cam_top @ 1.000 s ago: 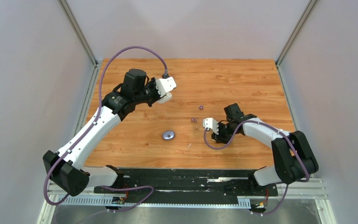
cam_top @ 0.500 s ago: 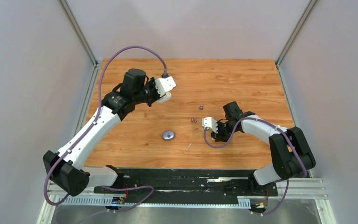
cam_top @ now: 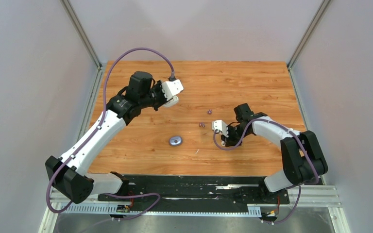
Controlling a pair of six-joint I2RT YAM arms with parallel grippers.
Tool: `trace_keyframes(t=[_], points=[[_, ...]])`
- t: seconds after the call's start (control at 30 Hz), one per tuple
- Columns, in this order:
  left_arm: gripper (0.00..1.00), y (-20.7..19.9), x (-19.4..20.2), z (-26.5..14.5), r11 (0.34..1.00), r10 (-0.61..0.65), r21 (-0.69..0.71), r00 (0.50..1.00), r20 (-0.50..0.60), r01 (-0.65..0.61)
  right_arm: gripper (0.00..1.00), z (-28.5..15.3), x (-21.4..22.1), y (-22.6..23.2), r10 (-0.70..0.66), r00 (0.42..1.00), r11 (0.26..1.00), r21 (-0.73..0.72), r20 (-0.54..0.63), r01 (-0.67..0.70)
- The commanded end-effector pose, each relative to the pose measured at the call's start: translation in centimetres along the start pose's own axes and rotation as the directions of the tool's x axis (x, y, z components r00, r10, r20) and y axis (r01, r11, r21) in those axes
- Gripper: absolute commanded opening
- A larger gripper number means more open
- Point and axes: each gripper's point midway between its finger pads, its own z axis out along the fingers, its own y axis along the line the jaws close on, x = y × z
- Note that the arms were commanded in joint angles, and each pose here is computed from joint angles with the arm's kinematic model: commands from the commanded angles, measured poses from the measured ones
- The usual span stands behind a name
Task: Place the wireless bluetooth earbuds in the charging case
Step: Pick up the earbud from the center of the board, then place the charging case at the center of the board.
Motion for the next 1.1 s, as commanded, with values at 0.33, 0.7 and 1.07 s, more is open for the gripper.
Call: trace_keyframes(t=[0.33, 0.7, 1.07], points=[[0.00, 1.4, -5.6, 1.3, 0.991, 0.131, -0.048, 0.949, 0.286, -0.123, 0.02, -12.4, -17.3, -2.4, 0.286, 0.844, 0.950, -0.252, 0.454, -0.186], [0.00, -0.3, -9.9, 5.9, 0.967, 0.188, 0.049, 0.834, 0.519, -0.249, 0.01, -19.5, -24.5, -5.3, 0.489, 0.605, 0.844, -0.516, 0.628, -0.146], [0.00, -3.1, -11.0, 5.4, 0.868, 0.420, -0.025, 0.707, 0.569, -0.496, 0.00, -19.1, -25.8, -5.6, 0.693, 0.540, 0.658, -0.725, 0.477, -0.204]])
